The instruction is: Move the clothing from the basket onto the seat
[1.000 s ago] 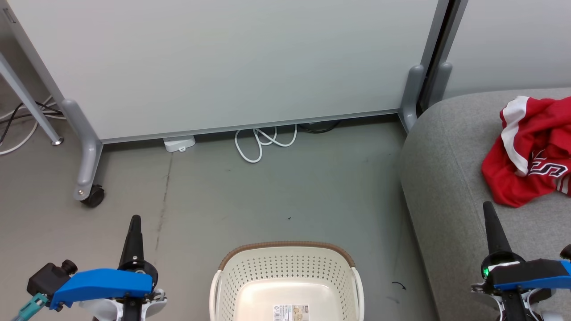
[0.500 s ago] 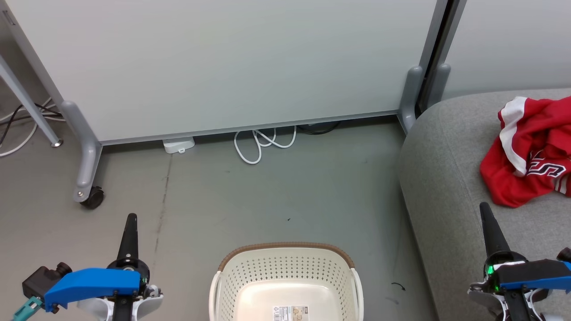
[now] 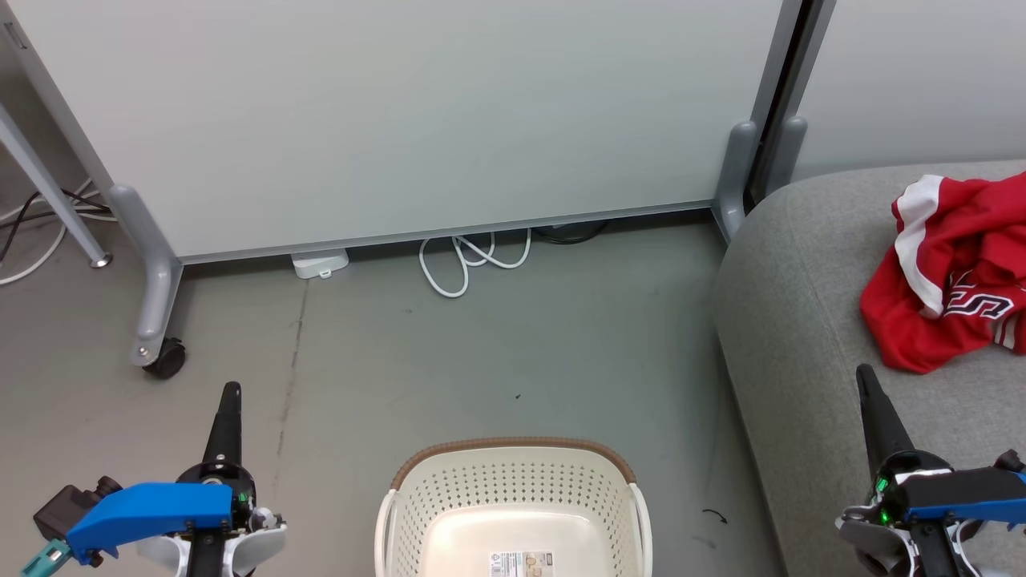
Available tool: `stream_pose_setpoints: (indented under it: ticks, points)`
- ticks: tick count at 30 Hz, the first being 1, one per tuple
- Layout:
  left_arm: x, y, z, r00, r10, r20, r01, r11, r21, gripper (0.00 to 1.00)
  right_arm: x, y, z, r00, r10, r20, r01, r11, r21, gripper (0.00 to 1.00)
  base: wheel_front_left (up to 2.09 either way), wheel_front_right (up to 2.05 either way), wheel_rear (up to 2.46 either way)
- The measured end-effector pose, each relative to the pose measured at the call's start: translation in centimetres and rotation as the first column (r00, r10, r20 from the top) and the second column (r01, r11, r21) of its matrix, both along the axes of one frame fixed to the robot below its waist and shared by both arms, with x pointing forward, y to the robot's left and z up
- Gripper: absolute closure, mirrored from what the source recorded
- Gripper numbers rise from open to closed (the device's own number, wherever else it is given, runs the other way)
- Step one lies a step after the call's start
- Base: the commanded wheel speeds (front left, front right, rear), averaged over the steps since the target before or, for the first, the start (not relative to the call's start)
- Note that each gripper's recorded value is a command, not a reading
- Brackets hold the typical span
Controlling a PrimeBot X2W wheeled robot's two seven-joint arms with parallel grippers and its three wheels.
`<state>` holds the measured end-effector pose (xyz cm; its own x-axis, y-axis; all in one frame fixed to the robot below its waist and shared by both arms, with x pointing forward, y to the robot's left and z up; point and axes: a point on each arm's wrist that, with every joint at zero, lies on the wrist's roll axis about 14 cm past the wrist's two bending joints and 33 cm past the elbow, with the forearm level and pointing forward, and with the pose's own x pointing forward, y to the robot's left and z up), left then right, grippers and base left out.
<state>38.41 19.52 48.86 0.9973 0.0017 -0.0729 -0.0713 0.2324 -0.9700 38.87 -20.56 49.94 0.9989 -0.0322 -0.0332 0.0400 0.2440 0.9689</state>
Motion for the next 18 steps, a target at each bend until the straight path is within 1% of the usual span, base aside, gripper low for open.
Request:
stream_pose_setpoints:
  ticks: [18]
  points:
    - [0.19, 0.25, 0.79, 0.999, 0.007, 0.031, -0.003, 0.991, -0.137, 1.00, -0.09, 0.30, 0.22, 1.000, 0.013, 0.014, -0.015, 0.990, 0.141, 1.00, 0.00, 0.00, 0.00]
